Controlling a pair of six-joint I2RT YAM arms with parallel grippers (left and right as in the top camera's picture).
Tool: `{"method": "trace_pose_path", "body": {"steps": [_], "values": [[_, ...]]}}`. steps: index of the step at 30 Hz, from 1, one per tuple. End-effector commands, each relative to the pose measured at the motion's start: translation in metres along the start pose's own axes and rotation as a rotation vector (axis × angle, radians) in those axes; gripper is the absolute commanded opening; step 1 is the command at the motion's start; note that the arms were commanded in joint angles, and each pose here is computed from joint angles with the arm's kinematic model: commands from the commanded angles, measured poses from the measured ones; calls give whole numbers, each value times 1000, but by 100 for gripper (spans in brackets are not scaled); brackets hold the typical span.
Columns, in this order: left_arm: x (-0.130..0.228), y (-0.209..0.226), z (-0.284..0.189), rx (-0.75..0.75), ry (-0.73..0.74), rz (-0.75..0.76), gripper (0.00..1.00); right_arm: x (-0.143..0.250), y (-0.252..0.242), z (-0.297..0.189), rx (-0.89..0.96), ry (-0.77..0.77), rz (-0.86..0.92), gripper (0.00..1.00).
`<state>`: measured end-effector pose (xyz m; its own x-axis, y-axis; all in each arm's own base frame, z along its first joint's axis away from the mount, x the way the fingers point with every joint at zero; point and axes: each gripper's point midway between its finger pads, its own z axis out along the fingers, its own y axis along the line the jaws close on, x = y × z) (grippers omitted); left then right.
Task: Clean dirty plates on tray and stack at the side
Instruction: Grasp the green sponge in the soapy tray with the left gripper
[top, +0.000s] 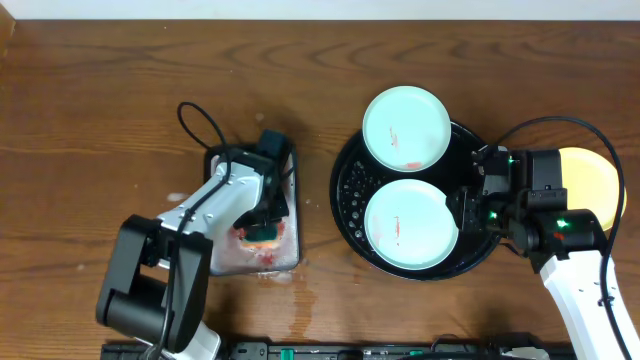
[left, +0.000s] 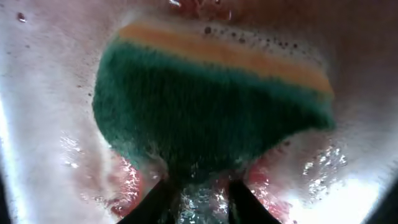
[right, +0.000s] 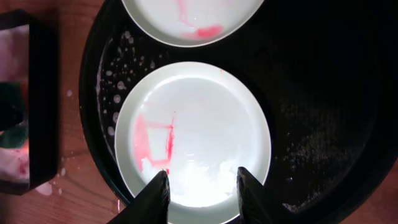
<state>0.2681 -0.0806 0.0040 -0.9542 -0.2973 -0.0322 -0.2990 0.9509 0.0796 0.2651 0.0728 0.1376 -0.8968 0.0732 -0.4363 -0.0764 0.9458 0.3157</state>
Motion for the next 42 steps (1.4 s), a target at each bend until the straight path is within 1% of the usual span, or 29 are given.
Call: {"method": "trace_pose_path", "body": {"steps": [1,4,6,7,8,10,12,13,15,16,17,19,21,22,24,26,28,31,38,39,40,41,42], "values": [[10,2,23,-25,67,-5,51,2,4,0,-12,9,-24,33],[9,1,22,-21,63,-5,63,3,4,0,-11,15,-22,33],[15,6,19,-41,89,4,62,3,4,0,-11,14,-22,33],[16,6,18,-45,95,5,58,3,4,0,-11,13,-23,33],[16,7,17,-46,97,10,51,2,4,0,-12,12,-23,33],[16,7,17,-46,97,12,29,3,3,0,-11,12,-23,33],[16,7,17,-45,96,10,10,3,3,0,-11,12,-23,33],[16,7,17,-45,97,9,8,3,3,0,-10,12,-23,33],[16,7,17,-46,99,10,8,3,3,0,-10,13,-23,33],[16,7,16,-48,101,10,26,3,3,0,-10,13,-23,33],[16,7,13,-49,103,11,32,3,3,0,-10,13,-23,33],[17,4,5,-24,113,31,34,3,3,0,-9,12,-23,33],[17,-2,-6,18,109,48,40,2,1,0,5,9,-23,33],[15,-4,-19,48,81,46,50,1,-3,0,24,6,-23,33],[12,-4,-34,76,46,42,59,1,-6,0,42,4,-23,33],[11,-3,-46,98,13,44,63,1,-5,0,41,5,-23,33],[11,-2,-54,108,-8,44,64,1,-5,0,41,5,-23,33],[9,6,-52,69,-28,41,64,1,-5,0,41,3,-23,33],[22,17,-11,38,-24,42,63,1,-5,0,41,5,-23,34],[24,17,-7,42,-29,42,59,2,-6,0,41,7,-22,34],[24,17,-4,45,-33,41,52,2,-6,0,41,7,-22,34],[23,16,-2,48,-41,41,35,2,-6,0,41,8,-21,34],[21,15,-2,54,-48,41,30,2,-6,0,42,9,-16,34]]}}
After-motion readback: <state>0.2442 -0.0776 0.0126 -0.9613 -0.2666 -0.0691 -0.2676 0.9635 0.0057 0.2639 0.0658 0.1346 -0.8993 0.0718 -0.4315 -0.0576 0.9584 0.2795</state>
